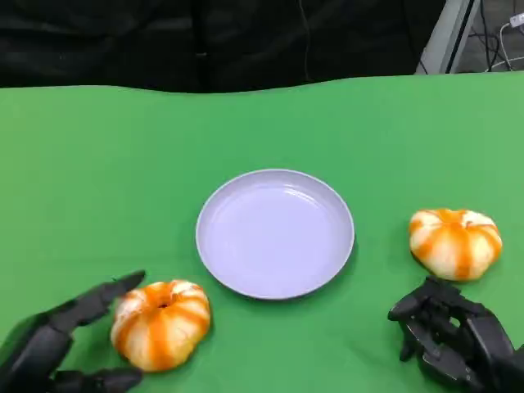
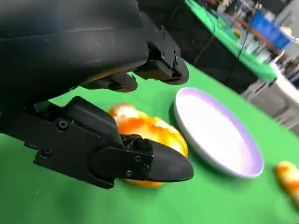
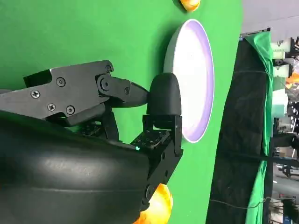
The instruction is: Grasp the bread from the table and place it into the plate.
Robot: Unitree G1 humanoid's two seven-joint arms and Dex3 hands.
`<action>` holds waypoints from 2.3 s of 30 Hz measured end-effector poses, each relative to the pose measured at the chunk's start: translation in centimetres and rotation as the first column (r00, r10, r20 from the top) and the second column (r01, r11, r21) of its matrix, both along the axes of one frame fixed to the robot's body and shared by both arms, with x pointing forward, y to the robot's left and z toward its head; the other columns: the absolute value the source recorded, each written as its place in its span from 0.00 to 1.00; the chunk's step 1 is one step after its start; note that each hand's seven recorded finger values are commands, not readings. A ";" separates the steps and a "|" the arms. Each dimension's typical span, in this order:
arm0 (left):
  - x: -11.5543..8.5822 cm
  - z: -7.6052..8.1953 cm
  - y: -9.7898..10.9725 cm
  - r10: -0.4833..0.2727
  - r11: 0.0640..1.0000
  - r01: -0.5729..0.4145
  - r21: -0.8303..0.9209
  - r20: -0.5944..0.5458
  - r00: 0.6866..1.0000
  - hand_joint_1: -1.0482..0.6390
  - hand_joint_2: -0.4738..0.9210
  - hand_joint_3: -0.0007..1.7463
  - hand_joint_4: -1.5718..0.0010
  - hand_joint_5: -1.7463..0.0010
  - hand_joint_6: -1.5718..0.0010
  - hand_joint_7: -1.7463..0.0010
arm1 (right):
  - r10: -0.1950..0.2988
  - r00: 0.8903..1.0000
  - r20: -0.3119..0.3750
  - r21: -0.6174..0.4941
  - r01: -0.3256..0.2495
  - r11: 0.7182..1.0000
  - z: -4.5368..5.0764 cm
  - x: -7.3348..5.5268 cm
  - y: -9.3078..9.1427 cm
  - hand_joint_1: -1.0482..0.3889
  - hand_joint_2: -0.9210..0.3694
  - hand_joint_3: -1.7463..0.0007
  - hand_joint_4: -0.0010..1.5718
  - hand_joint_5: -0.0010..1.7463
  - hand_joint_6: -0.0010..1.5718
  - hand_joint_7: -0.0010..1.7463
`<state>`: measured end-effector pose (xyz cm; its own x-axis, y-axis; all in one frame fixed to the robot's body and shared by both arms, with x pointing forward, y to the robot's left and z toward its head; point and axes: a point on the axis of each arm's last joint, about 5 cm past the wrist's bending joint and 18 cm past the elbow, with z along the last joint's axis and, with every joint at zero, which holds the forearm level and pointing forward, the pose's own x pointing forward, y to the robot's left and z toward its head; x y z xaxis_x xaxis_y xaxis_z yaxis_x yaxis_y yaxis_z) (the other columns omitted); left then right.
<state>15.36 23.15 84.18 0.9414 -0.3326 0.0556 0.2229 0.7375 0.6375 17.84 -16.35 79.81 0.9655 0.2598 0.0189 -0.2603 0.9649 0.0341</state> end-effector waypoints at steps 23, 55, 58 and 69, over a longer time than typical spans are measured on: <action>3.4 2.1 -4.1 -0.065 0.931 0.128 0.341 -0.190 0.980 0.02 1.00 0.33 0.80 0.99 0.81 0.99 | -0.006 1.000 0.000 -0.002 0.006 1.000 0.00 0.0 0.0 0.54 0.00 0.72 0.40 1.00 0.42 0.74; 3.7 2.9 -4.6 -0.070 0.931 0.141 0.335 -0.214 0.974 0.65 1.00 0.10 0.59 0.96 0.64 0.97 | -0.004 1.000 -0.001 -0.002 0.004 1.000 0.02 0.0 0.0 0.54 0.00 0.73 0.40 1.00 0.41 0.73; 3.5 2.4 -4.7 -0.055 0.934 0.112 0.338 -0.174 0.983 0.65 1.00 0.06 0.26 0.95 0.32 0.95 | -0.005 1.000 -0.001 -0.002 0.005 1.000 0.02 0.0 0.0 0.53 0.00 0.73 0.40 1.00 0.42 0.74; 3.3 0.1 -5.5 0.048 0.943 -0.073 0.326 0.084 0.995 0.61 1.00 0.13 0.35 0.32 0.11 0.98 | -0.002 1.000 0.000 -0.002 0.002 1.000 0.03 0.0 0.0 0.54 0.00 0.73 0.40 1.00 0.41 0.74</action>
<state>18.66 17.61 84.30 0.9577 -0.2868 0.0230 0.1277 0.4953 0.8593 17.85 -16.32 79.84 0.9661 0.2575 0.0186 -0.2580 0.9656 0.0320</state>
